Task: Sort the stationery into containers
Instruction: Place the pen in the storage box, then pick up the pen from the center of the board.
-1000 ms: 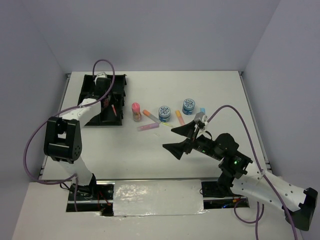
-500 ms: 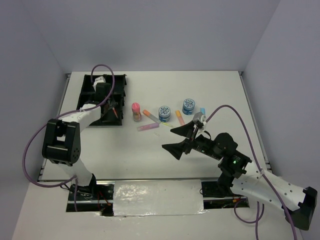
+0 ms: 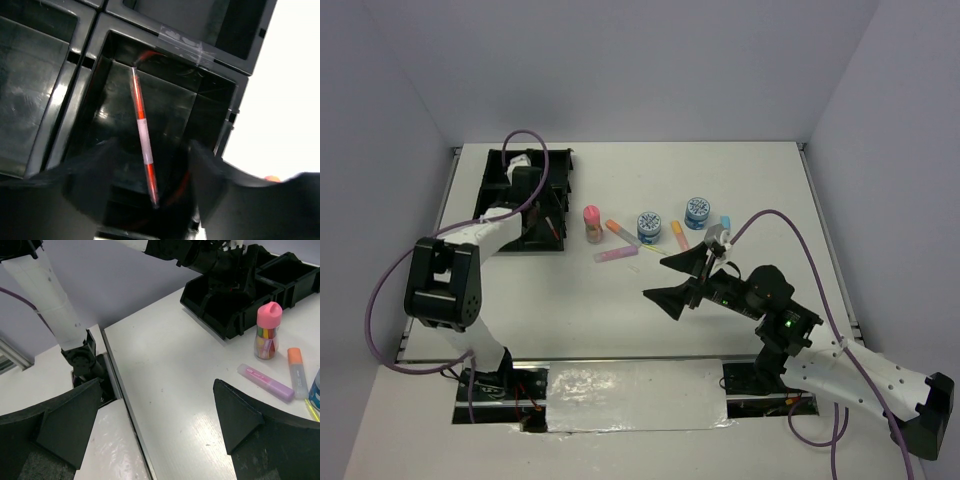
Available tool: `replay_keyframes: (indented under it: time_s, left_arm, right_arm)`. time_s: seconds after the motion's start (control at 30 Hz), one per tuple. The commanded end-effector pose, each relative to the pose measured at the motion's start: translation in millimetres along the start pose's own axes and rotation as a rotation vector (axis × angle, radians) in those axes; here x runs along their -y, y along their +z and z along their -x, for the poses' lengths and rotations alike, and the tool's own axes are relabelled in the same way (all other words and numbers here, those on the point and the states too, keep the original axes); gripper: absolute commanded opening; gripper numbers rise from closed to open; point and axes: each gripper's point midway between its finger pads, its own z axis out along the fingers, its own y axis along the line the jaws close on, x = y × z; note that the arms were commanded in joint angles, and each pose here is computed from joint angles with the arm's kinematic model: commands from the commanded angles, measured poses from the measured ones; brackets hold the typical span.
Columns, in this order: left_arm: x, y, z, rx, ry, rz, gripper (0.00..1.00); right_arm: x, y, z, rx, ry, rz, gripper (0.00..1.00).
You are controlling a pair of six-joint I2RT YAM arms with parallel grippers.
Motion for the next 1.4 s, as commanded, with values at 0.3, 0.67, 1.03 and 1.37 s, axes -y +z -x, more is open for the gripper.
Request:
replay_keyframes:
  time_s: [0.3, 0.67, 1.03, 1.37]
  left_arm:
    - [25, -149, 60, 0.101, -0.113, -0.198, 0.99]
    - [-23, -235, -14, -0.034, 0.034, -0.262, 0.99]
    - [-53, -276, -8, 0.102, 0.103, -0.240, 0.99]
    - [-36, -277, -14, 0.089, 0.140, -0.342, 0.99]
  right_arm:
    - [76, 18, -20, -0.142, 0.041, -0.325, 1.00]
    - [152, 28, -92, -0.539, -0.110, -0.455, 0.93]
    - [212, 28, -140, -0.951, -0.251, -0.445, 0.94]
    - [238, 20, -169, -1.049, -0.115, -0.366, 0.90]
